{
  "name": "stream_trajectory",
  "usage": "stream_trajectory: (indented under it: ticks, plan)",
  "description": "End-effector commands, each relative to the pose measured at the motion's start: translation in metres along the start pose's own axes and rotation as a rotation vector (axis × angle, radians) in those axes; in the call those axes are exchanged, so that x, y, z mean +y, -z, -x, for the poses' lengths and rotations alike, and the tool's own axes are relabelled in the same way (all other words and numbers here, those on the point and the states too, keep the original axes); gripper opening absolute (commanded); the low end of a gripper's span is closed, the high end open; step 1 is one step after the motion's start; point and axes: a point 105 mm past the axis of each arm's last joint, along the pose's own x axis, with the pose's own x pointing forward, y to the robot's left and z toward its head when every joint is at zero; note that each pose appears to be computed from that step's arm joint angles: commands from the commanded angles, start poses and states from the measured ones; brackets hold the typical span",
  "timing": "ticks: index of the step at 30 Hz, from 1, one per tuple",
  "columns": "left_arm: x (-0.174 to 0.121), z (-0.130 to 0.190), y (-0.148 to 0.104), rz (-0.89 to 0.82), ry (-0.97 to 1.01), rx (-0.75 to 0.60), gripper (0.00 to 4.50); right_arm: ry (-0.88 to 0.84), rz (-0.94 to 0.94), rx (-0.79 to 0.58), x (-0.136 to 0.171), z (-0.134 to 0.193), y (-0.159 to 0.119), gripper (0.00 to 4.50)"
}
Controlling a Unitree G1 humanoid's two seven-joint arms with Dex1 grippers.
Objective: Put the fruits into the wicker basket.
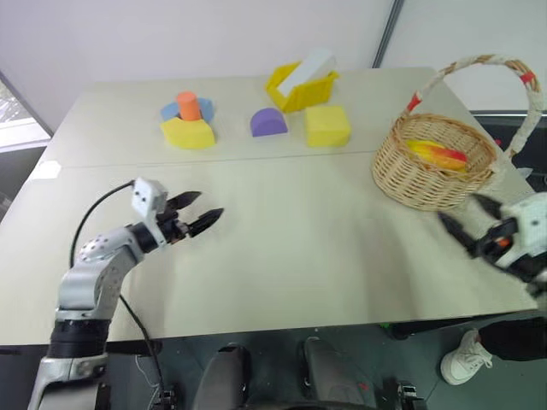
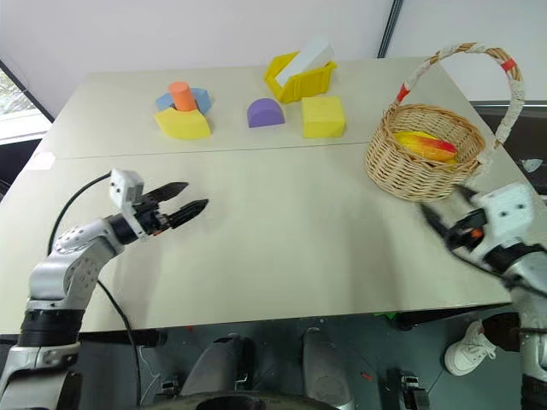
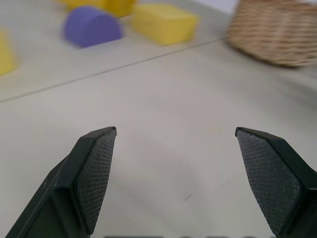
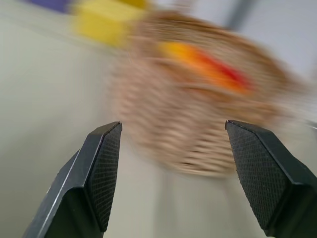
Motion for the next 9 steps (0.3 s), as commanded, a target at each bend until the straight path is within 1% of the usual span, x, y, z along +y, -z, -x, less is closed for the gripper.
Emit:
stream_trajectory:
  ticks: [1, 4, 9]
  plan:
    - [0.017, 0.015, -0.004, -0.059, -0.108, -0.021, 4.12, -0.141, 0.027, -0.058, 0.027, -0.014, -0.016, 3.46]
    - [0.017, 0.023, 0.002, -0.044, -0.143, -0.018, 4.12, -0.139, 0.008, -0.066, 0.026, -0.029, -0.011, 3.46]
    - [0.013, 0.028, 0.004, -0.039, -0.165, -0.03, 4.12, -0.162, -0.022, -0.085, 0.029, -0.044, -0.006, 3.46]
